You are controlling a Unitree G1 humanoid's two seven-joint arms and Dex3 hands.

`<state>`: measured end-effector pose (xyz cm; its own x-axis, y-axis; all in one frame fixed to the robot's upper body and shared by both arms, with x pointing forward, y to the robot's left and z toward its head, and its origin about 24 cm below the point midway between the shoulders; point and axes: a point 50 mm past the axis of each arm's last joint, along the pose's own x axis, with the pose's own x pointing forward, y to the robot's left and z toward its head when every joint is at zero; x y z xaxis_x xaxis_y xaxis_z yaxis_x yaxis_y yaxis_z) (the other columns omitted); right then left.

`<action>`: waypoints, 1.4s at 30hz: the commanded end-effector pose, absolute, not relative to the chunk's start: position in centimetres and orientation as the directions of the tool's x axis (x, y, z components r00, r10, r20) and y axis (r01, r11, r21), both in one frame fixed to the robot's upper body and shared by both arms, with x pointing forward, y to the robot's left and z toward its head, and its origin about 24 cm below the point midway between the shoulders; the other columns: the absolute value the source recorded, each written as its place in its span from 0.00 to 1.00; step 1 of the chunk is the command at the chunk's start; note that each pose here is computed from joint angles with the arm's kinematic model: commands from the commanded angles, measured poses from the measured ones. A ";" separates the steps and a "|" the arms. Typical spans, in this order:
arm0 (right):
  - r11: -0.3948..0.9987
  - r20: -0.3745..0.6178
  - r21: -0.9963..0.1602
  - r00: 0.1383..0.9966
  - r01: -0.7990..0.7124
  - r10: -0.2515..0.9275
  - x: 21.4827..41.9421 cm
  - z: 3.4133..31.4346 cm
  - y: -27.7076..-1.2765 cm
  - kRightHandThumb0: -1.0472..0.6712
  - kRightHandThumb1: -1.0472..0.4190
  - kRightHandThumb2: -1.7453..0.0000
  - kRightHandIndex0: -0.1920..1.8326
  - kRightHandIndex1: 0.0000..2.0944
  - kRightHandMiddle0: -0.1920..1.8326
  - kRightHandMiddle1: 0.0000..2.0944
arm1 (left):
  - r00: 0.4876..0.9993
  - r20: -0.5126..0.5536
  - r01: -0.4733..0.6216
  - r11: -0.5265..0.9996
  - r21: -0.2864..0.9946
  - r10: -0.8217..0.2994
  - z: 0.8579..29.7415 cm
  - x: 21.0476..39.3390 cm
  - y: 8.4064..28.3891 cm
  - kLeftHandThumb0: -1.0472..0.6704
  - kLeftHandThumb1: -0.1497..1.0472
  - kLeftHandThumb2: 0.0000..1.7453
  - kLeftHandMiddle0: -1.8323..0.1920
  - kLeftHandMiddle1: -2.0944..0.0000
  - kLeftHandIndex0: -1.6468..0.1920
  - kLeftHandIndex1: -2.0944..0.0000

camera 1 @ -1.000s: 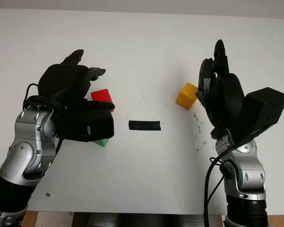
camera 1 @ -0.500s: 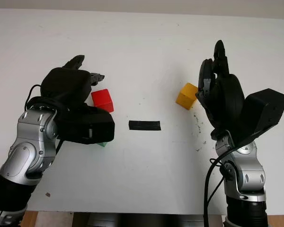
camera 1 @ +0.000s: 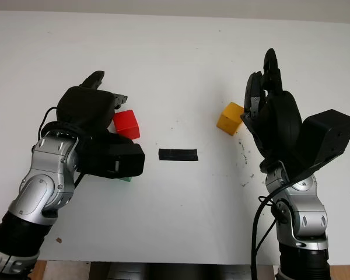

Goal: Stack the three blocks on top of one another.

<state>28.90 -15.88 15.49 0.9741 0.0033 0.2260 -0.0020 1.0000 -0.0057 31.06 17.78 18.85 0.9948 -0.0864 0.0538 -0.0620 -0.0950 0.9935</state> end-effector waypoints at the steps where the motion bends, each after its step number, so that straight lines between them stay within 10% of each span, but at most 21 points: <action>1: 1.000 0.233 -0.009 0.973 0.001 0.001 28.7 15.7 -16.0 0.24 0.00 0.60 0.00 0.00 0.00 0.00 | 0.992 0.071 -0.078 -0.060 0.995 -0.101 18.9 31.2 17.7 0.12 0.97 0.03 0.86 0.97 0.63 0.85; 4: 1.000 0.231 -0.014 0.973 0.000 0.003 28.7 15.7 -16.0 0.24 0.00 0.60 0.00 0.00 0.00 0.00 | 0.990 0.088 -0.092 -0.024 0.995 -0.111 18.8 31.2 17.7 0.17 0.98 0.03 0.82 0.97 0.75 0.49; 10: 1.000 0.233 -0.010 0.972 0.005 -0.002 28.7 15.8 -16.1 0.23 0.00 0.60 0.00 0.00 0.00 0.00 | 0.972 0.178 -0.179 0.007 0.984 -0.150 18.8 31.2 17.7 0.37 0.98 0.03 0.73 0.95 0.73 0.30; 26: 1.000 0.231 -0.011 0.973 0.007 -0.004 28.8 15.7 -16.0 0.24 0.00 0.61 0.00 0.00 0.00 0.00 | 0.959 0.215 -0.237 -0.102 0.966 -0.183 21.2 29.6 17.0 0.35 0.96 0.03 0.70 0.96 0.73 0.33; 42: 1.000 0.238 0.004 0.971 -0.004 0.003 28.8 15.4 -15.6 0.24 0.00 0.60 0.00 0.00 0.00 0.00 | 0.795 0.403 -0.421 0.065 0.905 -0.452 24.4 26.4 14.5 0.35 0.99 0.04 0.72 0.97 0.77 0.25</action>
<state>28.91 -15.69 15.47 0.9736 0.0052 0.2282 -0.0052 1.0000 -0.0010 26.71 14.66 24.07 0.8132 -0.4390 0.3822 -0.4027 0.0497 0.9140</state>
